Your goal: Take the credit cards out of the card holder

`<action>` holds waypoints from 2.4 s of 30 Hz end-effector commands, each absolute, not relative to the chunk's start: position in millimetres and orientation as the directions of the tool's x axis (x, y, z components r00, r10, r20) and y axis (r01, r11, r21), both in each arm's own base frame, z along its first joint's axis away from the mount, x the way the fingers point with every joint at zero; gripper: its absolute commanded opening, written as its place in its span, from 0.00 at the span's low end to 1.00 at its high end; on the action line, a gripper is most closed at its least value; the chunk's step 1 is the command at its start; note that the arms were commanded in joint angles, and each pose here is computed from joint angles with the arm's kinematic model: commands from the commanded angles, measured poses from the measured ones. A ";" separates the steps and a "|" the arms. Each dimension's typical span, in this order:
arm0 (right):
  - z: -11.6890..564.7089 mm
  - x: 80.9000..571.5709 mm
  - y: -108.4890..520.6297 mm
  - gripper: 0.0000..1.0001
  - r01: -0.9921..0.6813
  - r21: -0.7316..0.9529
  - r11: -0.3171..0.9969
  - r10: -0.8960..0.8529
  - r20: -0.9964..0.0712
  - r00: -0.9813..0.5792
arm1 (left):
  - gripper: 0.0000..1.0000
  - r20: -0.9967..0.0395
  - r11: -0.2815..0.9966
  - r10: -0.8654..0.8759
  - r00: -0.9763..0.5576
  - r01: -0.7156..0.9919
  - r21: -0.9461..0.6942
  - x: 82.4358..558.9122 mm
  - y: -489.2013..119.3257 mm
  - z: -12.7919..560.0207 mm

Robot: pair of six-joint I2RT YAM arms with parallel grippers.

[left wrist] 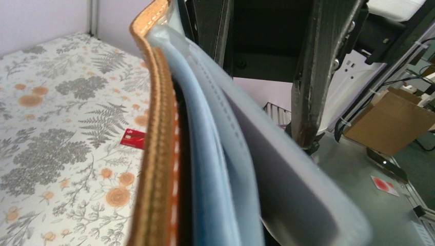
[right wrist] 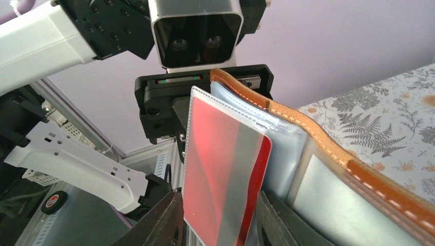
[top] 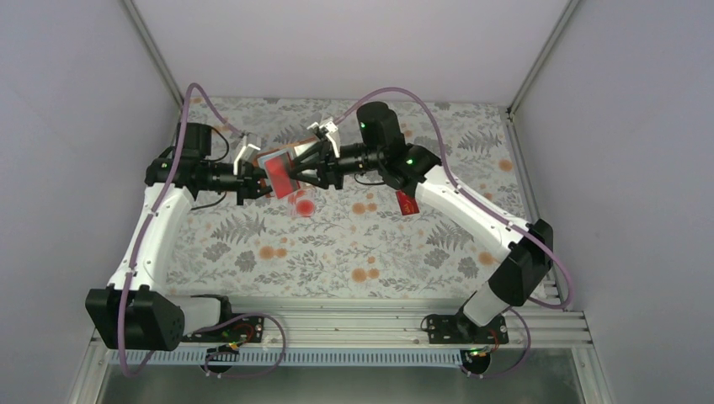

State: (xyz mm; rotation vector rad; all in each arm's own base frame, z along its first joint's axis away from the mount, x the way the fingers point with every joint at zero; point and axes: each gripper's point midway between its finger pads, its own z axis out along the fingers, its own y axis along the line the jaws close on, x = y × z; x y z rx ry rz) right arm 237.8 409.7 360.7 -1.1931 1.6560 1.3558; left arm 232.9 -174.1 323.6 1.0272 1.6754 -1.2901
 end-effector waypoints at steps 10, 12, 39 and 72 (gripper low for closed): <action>361.2 191.5 421.1 0.50 -0.905 0.350 -0.241 -0.252 -0.923 -0.290 | 0.02 -0.948 0.112 0.117 -0.295 0.953 -0.283 229.1 -179.6 342.2; 372.6 181.4 414.5 0.43 -0.908 0.310 -0.283 -0.230 -0.940 -0.250 | 0.02 -0.945 0.133 0.128 -0.301 0.950 -0.284 232.3 -178.9 338.7; 356.8 207.1 439.9 0.19 -0.920 0.356 -0.161 -0.252 -0.917 -0.310 | 0.02 -0.941 0.156 0.137 -0.310 0.945 -0.288 235.1 -179.4 336.4; 378.1 198.9 440.2 0.10 -0.962 0.263 -0.072 -0.216 -0.946 -0.242 | 0.02 -0.942 0.162 0.145 -0.303 0.946 -0.279 232.7 -179.1 335.2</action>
